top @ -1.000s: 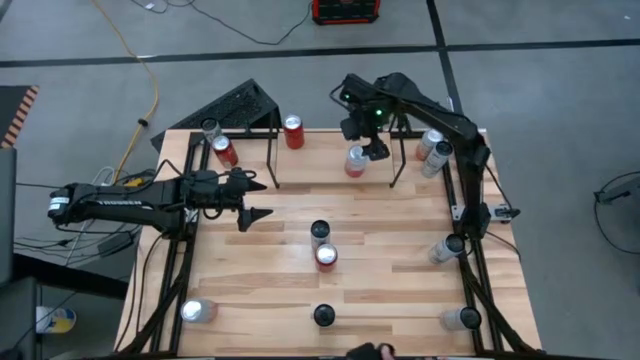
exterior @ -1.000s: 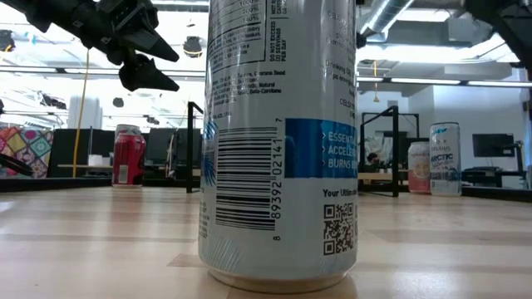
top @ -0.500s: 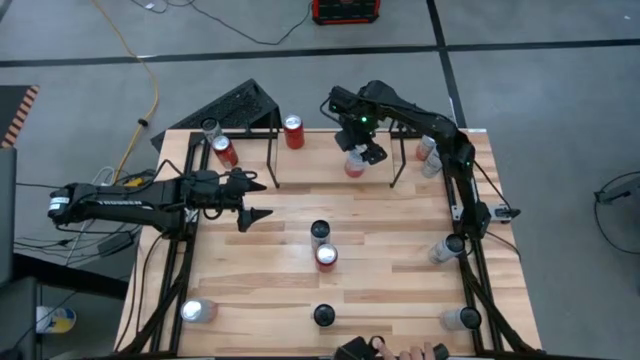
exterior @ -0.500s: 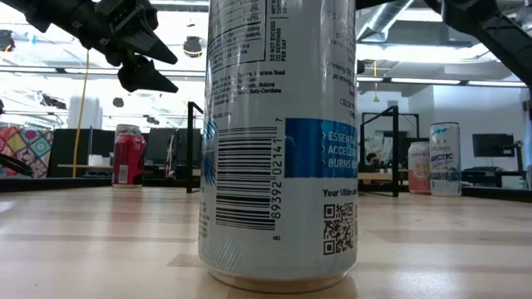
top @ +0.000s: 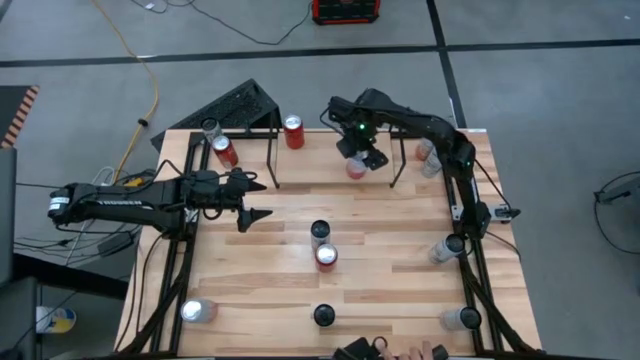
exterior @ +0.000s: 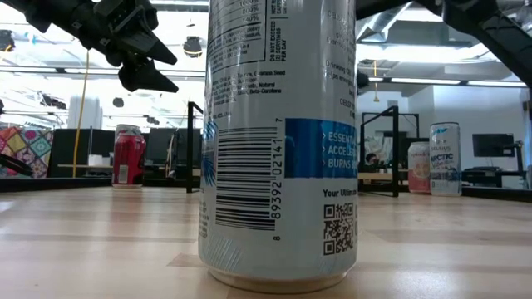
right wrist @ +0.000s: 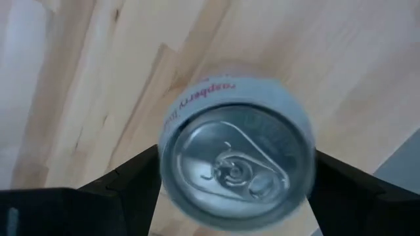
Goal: Place canned beverage on shelf
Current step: Put the pink white soda can on the shelf
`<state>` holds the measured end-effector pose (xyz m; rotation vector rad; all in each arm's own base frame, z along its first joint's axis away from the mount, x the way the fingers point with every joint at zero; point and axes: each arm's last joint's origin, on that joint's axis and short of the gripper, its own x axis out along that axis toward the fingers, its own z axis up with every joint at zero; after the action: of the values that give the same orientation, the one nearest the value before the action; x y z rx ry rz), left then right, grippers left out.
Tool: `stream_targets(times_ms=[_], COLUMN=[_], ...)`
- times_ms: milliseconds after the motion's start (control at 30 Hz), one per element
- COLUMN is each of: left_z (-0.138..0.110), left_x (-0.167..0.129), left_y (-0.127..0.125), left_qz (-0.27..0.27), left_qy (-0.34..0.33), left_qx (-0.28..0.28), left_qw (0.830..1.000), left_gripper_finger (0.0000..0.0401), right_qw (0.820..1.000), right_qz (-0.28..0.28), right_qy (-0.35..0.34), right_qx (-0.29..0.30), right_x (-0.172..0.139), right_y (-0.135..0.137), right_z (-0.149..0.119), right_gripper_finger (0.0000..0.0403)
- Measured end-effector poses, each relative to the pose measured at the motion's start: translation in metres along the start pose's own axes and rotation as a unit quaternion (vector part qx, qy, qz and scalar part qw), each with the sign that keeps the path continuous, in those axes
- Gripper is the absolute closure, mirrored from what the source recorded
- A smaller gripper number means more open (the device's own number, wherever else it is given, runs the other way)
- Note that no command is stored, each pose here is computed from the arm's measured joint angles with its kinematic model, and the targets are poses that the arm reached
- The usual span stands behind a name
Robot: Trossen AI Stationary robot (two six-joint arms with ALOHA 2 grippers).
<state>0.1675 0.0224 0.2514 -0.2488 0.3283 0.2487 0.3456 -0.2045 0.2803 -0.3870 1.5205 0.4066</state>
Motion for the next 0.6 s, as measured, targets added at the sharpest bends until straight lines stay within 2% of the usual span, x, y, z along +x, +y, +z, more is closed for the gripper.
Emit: stream_targets(times_ms=[133,367,467,600], left_z=[0.000,0.000,0.000,0.000], left_x=[0.000,0.000,0.000,0.000], left_y=[0.000,0.000,0.000,0.000], left_qz=[0.000,0.000,0.000,0.000], left_qy=[0.000,0.000,0.000,-0.001], left_qx=[0.000,0.000,0.000,-0.001], left_qw=[1.000,1.000,1.000,1.000], left_gripper_finger=[0.0008,0.0008,0.0008,0.0008], right_qw=[0.997,0.994,0.984,0.960], right_qz=[-0.038,-0.052,-0.062,-0.064], right_qy=[0.022,0.008,-0.007,-0.021], right_qx=[0.067,0.094,0.167,0.271], right_x=[0.005,0.004,0.004,0.004], right_y=[-0.003,-0.003,-0.005,-0.006], right_z=[0.004,0.009,0.012,0.013], right_gripper_finger=[0.0077,0.0089,0.0096,0.0100])
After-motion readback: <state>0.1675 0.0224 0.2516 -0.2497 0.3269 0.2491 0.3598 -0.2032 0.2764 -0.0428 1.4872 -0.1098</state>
